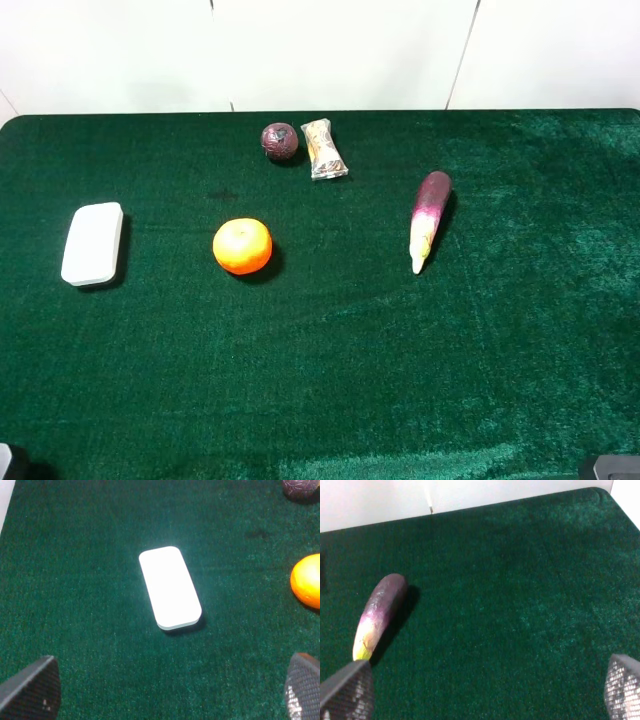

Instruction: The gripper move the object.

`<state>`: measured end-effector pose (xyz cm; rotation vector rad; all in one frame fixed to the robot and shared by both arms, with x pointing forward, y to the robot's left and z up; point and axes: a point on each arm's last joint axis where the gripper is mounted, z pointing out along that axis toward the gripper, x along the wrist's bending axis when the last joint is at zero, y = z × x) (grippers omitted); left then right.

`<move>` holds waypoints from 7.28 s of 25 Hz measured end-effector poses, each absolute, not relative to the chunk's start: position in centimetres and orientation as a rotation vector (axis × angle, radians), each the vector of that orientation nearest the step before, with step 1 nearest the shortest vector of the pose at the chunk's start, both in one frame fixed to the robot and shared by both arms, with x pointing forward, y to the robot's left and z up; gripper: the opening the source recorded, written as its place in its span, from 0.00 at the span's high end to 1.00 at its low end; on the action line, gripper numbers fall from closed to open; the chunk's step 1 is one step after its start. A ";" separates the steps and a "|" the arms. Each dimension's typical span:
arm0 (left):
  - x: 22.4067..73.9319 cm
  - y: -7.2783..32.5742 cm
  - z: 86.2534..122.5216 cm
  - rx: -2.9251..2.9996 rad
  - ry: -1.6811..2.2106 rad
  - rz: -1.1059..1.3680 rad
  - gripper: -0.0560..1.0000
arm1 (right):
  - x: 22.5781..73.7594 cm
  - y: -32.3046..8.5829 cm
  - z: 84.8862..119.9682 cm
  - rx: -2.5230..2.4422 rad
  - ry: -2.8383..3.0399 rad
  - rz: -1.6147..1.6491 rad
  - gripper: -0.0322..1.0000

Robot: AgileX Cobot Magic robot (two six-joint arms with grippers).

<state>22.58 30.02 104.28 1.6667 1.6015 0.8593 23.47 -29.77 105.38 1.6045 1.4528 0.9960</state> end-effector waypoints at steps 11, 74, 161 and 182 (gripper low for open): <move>22.6 30.0 104.3 1.667 1.602 0.859 0.09 | 23.5 -29.8 105.4 1.605 1.453 0.996 0.30; 46.4 30.1 100.3 1.891 2.270 0.236 0.01 | 23.5 -29.8 105.4 1.604 1.453 0.996 0.30; 53.9 29.7 88.1 1.808 2.396 0.104 0.36 | 23.5 -29.8 105.4 1.604 1.453 0.996 0.30; 51.3 29.6 96.2 1.792 2.357 0.122 0.36 | 23.5 -29.8 105.4 1.604 1.453 0.996 0.30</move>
